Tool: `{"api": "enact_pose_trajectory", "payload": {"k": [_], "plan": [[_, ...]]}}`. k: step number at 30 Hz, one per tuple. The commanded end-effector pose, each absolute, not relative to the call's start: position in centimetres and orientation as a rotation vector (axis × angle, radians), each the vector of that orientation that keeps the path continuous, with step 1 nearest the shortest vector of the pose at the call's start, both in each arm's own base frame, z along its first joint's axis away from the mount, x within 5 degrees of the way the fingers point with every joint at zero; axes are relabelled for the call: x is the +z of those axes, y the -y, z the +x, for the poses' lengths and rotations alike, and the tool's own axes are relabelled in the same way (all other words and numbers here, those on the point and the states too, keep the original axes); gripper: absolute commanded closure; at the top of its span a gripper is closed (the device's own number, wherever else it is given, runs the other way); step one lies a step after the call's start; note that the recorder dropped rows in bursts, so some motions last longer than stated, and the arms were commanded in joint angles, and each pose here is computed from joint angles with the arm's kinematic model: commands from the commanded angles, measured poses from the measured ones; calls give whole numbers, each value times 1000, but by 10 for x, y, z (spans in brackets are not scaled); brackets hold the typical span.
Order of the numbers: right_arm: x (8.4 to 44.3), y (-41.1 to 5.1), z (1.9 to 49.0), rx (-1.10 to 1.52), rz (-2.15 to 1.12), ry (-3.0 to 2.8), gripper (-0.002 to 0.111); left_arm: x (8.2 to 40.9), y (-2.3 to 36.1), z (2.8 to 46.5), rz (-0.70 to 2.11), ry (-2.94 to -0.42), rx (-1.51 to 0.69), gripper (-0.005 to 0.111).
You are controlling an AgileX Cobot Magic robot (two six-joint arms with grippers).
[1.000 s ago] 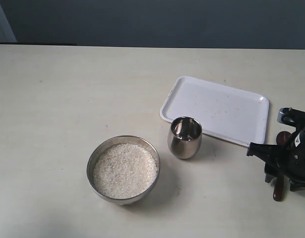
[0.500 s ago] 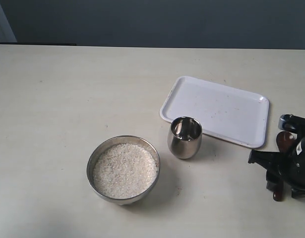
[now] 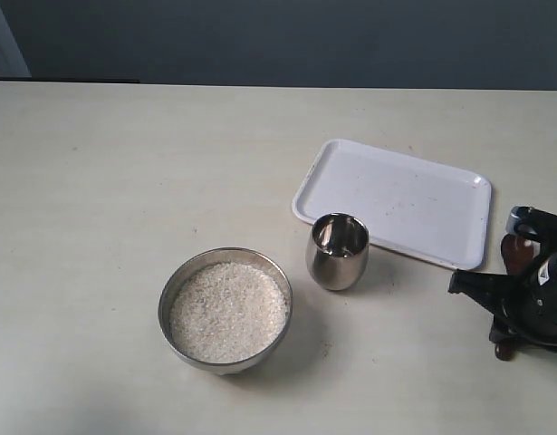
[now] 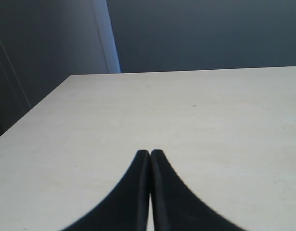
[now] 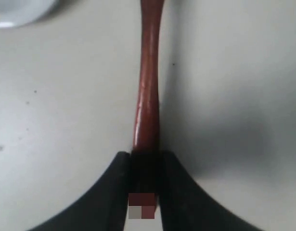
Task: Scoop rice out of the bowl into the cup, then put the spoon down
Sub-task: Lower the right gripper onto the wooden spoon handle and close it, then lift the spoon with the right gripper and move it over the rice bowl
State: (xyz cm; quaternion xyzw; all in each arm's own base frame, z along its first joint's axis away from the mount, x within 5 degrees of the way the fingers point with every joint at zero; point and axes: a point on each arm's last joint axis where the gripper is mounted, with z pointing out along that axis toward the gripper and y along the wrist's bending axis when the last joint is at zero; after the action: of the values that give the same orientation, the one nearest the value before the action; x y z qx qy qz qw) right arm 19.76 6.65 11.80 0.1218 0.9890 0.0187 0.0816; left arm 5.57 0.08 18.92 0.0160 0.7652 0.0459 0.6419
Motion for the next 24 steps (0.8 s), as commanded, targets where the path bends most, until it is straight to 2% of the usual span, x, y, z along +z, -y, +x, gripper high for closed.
{"api": "enact_pose_trajectory", "payload": {"k": [1, 6, 11, 16, 24], "plan": [[118, -65, 197, 51, 319, -2954, 109, 191, -1, 55, 33, -1728, 101, 106], [123, -64, 194, 28, 192, -2973, 109, 191, -1, 55, 33, -1728, 101, 106], [143, -57, 184, -40, 87, -2974, 109, 191, -1, 55, 33, -1728, 101, 106], [184, -52, 184, -69, -42, -2855, 109, 191, -1, 55, 33, -1728, 101, 106], [262, -57, 202, -153, -632, -2693, 109, 191, -1, 55, 33, -1728, 101, 106]]}}
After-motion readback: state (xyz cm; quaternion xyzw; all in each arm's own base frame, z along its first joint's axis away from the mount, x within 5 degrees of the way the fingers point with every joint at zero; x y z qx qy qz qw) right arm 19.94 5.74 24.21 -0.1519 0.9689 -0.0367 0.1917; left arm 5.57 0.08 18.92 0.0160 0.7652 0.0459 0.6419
